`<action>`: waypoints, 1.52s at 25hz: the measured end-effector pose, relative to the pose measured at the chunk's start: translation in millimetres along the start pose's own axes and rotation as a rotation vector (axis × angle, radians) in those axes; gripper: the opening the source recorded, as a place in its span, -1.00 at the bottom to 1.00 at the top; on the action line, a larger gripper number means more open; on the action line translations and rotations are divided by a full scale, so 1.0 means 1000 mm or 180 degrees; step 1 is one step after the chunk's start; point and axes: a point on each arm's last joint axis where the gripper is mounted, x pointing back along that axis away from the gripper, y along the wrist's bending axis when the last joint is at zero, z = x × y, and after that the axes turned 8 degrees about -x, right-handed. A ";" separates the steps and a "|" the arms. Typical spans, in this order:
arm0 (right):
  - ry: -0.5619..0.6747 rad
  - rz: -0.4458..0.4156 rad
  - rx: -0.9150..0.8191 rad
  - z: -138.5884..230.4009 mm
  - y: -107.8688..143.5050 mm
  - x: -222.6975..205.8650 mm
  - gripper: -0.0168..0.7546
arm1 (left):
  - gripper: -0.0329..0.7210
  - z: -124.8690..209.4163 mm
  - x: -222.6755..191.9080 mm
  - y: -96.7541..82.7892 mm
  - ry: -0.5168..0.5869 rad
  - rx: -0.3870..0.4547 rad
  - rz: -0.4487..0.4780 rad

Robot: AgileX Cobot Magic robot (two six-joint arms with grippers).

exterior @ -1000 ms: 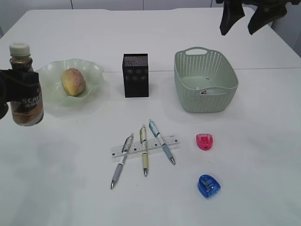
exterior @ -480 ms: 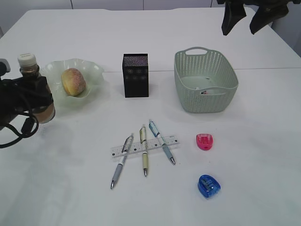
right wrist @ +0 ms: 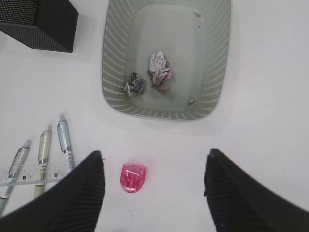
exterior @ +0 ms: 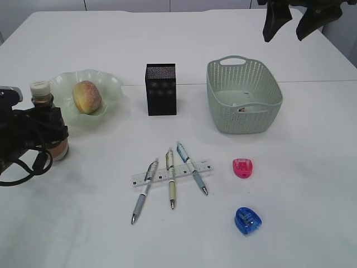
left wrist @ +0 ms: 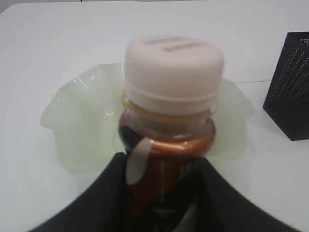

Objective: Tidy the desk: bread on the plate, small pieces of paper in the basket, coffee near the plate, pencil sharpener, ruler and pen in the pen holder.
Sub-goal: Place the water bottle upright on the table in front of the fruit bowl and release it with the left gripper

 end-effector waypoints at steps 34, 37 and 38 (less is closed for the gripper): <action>-0.0001 0.0006 0.0002 0.000 0.000 0.000 0.28 | 0.63 -0.035 0.029 0.004 -0.0425 0.0015 0.0011; -0.0015 0.0067 0.0023 0.000 -0.002 0.000 0.28 | 0.63 -0.053 0.044 0.006 -0.0580 0.0013 0.0025; -0.0022 0.0096 0.0033 -0.001 -0.003 0.000 0.28 | 0.63 -0.056 0.048 0.006 -0.0557 0.0013 0.0034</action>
